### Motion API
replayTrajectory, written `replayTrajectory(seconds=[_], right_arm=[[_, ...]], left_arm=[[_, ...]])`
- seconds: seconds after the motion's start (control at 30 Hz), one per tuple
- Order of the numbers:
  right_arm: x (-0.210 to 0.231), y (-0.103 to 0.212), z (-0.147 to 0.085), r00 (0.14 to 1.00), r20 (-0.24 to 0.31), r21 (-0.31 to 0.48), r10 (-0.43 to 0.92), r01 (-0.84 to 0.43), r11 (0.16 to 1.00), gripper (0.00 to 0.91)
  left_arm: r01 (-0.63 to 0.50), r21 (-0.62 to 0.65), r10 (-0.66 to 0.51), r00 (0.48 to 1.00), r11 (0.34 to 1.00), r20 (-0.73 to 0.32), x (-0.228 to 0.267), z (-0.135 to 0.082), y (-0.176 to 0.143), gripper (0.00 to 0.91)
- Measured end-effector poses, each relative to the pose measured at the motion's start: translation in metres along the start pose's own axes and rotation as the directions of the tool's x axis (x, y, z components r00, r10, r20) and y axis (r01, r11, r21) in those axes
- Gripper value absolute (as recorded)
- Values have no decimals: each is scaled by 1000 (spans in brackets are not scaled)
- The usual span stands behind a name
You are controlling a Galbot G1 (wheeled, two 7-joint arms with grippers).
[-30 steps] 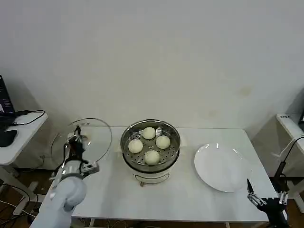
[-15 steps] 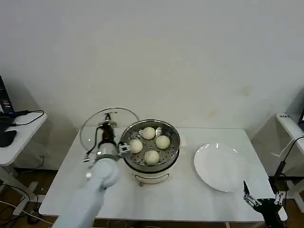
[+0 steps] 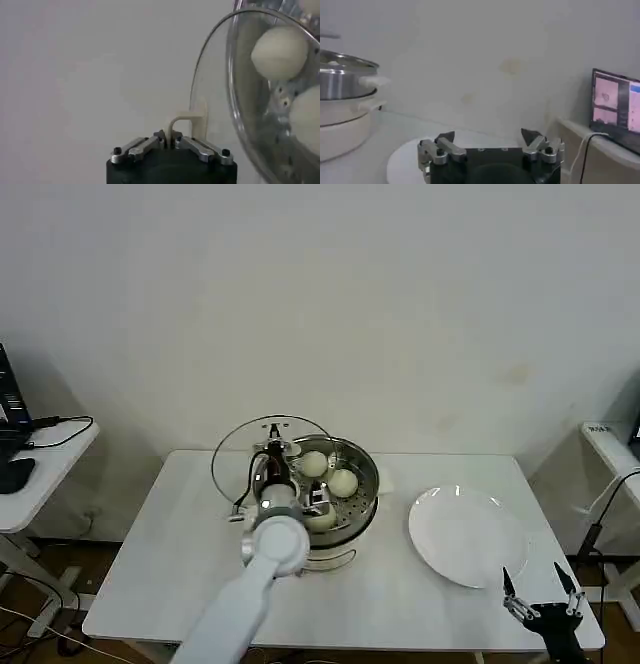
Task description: Take steamed baozi put them in steamer then cover it.
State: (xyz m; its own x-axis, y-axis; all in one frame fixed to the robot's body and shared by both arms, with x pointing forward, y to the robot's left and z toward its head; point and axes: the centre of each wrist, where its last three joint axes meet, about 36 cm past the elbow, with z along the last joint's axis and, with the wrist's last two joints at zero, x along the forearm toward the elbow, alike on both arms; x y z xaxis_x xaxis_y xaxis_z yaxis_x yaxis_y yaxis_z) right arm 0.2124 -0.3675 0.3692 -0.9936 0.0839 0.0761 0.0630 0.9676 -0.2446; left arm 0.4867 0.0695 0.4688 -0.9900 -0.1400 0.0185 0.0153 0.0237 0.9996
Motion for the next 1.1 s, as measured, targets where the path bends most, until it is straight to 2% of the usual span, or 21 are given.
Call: replayTrajectory(seconds=[0.37,1.1], right_arm=[[-1,3,3,1000,-6,1,-11,11,1000,907],[-2,7,7,1000,-13,-2,-25,25,1000,907]], left_arm=[[-15,24,14,1000,1000,18,13,-36,-2,0],[-44,12,43,998,999,48,22,-55,-16,0]])
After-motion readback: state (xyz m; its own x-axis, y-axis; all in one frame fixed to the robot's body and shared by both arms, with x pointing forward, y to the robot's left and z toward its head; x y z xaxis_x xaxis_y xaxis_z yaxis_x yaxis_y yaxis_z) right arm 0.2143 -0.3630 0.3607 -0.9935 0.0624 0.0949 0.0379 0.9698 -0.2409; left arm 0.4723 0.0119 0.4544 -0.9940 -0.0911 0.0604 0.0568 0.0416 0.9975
